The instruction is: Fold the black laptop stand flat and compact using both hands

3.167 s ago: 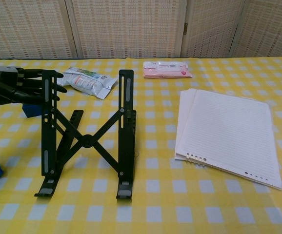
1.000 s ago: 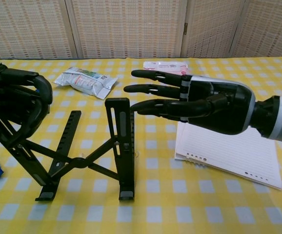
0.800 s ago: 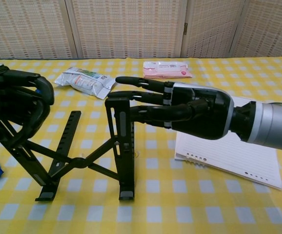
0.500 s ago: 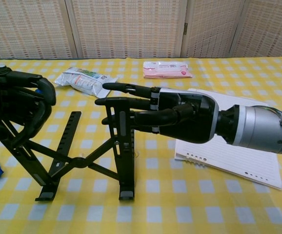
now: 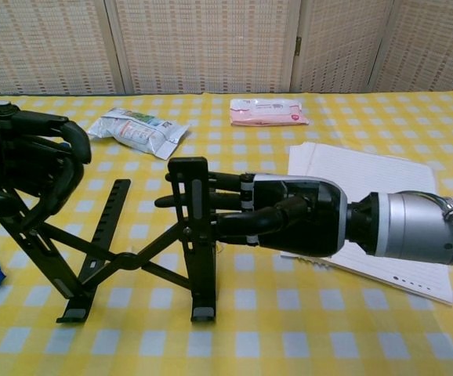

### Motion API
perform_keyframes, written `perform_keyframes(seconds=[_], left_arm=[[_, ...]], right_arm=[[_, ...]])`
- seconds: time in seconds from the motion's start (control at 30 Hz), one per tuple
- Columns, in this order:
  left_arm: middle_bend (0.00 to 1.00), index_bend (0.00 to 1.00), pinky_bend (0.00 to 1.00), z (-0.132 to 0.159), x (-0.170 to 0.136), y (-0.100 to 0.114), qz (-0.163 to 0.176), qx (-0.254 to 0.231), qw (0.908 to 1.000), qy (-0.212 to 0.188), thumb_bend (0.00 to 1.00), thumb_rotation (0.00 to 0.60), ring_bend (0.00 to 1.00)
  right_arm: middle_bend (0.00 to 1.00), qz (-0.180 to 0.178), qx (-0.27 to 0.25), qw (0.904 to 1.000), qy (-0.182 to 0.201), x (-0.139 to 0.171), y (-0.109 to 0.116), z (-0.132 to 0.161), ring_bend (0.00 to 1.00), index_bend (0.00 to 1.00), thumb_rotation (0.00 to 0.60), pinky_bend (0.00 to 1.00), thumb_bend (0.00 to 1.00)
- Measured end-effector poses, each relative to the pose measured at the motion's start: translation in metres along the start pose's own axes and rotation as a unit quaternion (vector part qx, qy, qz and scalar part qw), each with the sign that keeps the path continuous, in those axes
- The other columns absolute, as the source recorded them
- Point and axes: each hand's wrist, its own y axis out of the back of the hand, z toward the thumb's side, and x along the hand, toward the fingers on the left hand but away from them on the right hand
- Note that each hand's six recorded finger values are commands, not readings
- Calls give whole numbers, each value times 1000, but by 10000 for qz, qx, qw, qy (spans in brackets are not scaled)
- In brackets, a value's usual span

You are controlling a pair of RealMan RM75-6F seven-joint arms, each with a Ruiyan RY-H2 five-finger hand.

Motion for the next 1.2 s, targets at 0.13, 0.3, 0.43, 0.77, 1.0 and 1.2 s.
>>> perform_keyframes(seconds=[0.13, 0.3, 0.43, 0.77, 1.0, 1.2], left_arm=[[566, 427, 625, 1, 0, 0, -13, 21, 10000, -7, 208, 600, 542], [566, 426, 625, 1, 0, 1, -12, 24, 10000, -9, 207, 600, 542], [567, 426, 625, 2, 0, 2, 12, 23, 10000, -18, 207, 600, 543], [566, 426, 625, 5, 0, 0, 4, 29, 10000, -51, 208, 600, 543], [566, 425, 625, 4, 2, -1, -10, 28, 10000, -23, 208, 600, 543], [567, 423, 622, 4, 3, -2, -7, 41, 10000, -11, 207, 600, 543]], right_arm=[[127, 40, -163, 9998, -54, 3, -3, -4, 214, 0, 600, 53, 250], [127, 75, -452, 9989, -118, 5, -5, -8, 213, 0, 600, 53, 249], [127, 48, -572, 9982, -155, 7, -3, -11, 212, 0, 600, 53, 250], [114, 88, -224, 9996, -151, 16, 0, -10, 180, 0, 600, 35, 250], [92, 79, 620, 9972, -401, 22, 4, -18, 128, 0, 600, 0, 249], [89, 42, 776, 9962, -394, 21, 2, -21, 126, 0, 600, 0, 249]])
